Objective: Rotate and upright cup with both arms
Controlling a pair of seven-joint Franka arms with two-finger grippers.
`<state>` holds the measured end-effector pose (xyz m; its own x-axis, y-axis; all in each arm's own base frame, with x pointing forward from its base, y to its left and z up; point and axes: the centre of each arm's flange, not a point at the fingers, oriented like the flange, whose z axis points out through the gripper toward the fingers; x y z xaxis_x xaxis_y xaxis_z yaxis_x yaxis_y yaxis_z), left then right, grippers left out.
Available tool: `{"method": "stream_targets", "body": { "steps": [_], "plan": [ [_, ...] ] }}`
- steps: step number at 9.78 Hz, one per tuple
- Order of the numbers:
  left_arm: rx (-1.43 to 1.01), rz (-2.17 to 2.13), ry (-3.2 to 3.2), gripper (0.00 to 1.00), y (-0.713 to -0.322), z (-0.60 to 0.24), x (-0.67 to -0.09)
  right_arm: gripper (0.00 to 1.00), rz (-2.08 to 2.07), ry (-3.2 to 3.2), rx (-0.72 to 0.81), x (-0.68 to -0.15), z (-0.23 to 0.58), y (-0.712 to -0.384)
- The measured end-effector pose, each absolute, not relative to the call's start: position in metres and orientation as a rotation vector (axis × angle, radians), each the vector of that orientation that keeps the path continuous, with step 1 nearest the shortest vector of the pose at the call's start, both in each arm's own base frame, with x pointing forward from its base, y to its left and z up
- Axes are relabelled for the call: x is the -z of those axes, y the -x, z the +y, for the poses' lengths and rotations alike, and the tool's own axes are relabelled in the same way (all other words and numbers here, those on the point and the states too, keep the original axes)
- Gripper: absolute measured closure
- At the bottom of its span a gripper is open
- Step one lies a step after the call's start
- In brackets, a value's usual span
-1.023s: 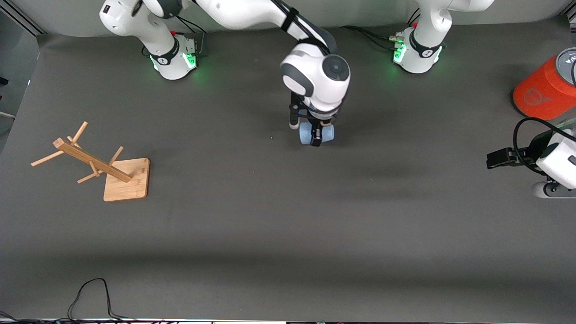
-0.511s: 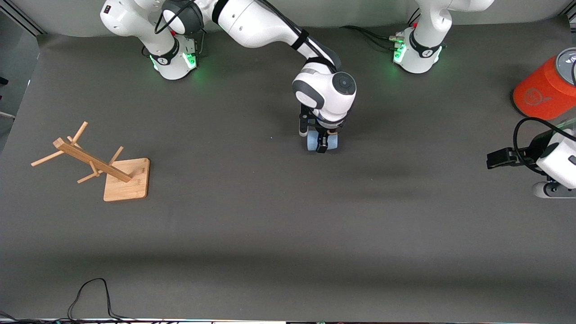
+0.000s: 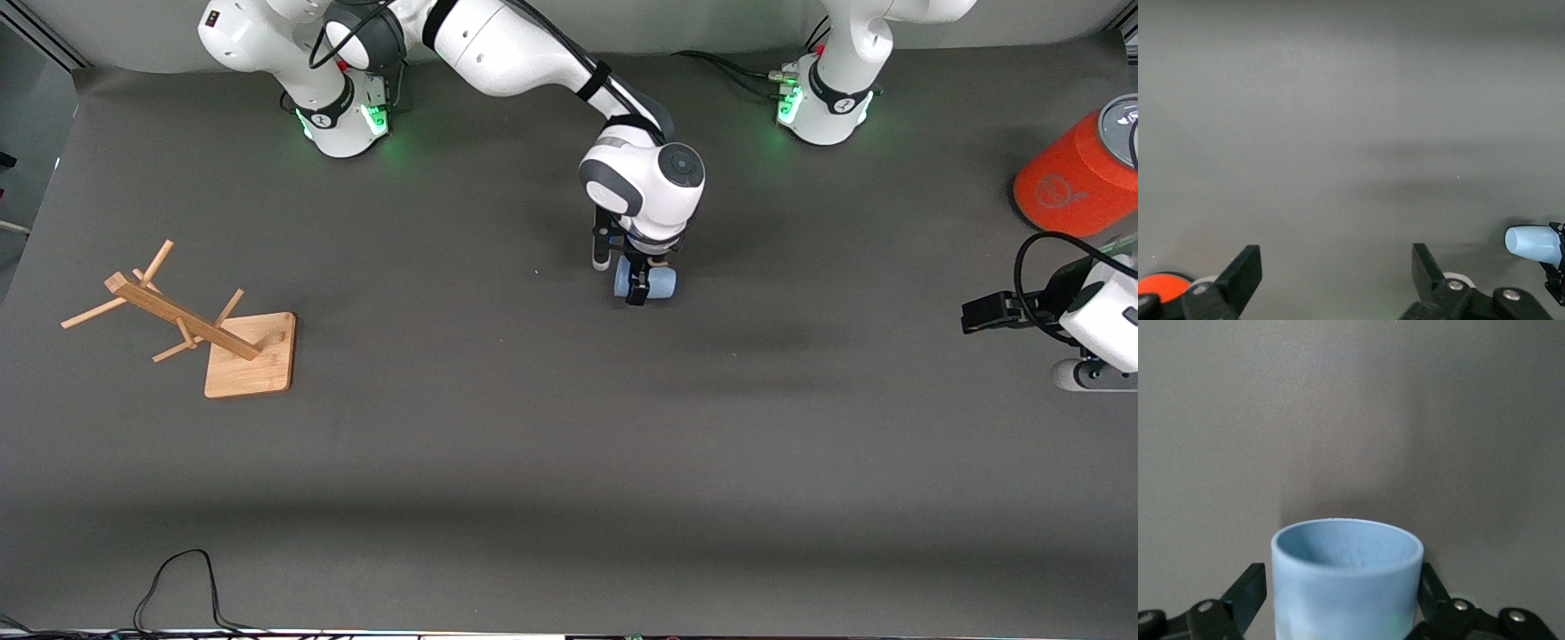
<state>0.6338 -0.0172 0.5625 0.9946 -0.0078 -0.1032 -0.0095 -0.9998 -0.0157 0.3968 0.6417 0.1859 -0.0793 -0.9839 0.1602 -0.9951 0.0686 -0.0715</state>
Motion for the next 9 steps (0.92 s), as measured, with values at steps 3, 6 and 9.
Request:
{"method": "stream_targets", "body": {
  "steps": [3, 6, 9],
  "plan": [
    [-0.161, 0.016, 3.121, 0.00, -0.634, -0.017, -0.563, 0.00, -2.254, -2.096, -0.252, -0.194, 0.644, -0.399],
    [-0.161, 0.016, 3.122, 0.00, -0.634, -0.017, -0.563, 0.00, -2.263, -2.084, -0.249, -0.249, 0.646, -0.400],
    [-0.161, 0.017, 3.122, 0.00, -0.634, -0.018, -0.563, 0.00, -2.226, -2.084, -0.232, -0.354, 0.630, -0.397]
  ]
}}
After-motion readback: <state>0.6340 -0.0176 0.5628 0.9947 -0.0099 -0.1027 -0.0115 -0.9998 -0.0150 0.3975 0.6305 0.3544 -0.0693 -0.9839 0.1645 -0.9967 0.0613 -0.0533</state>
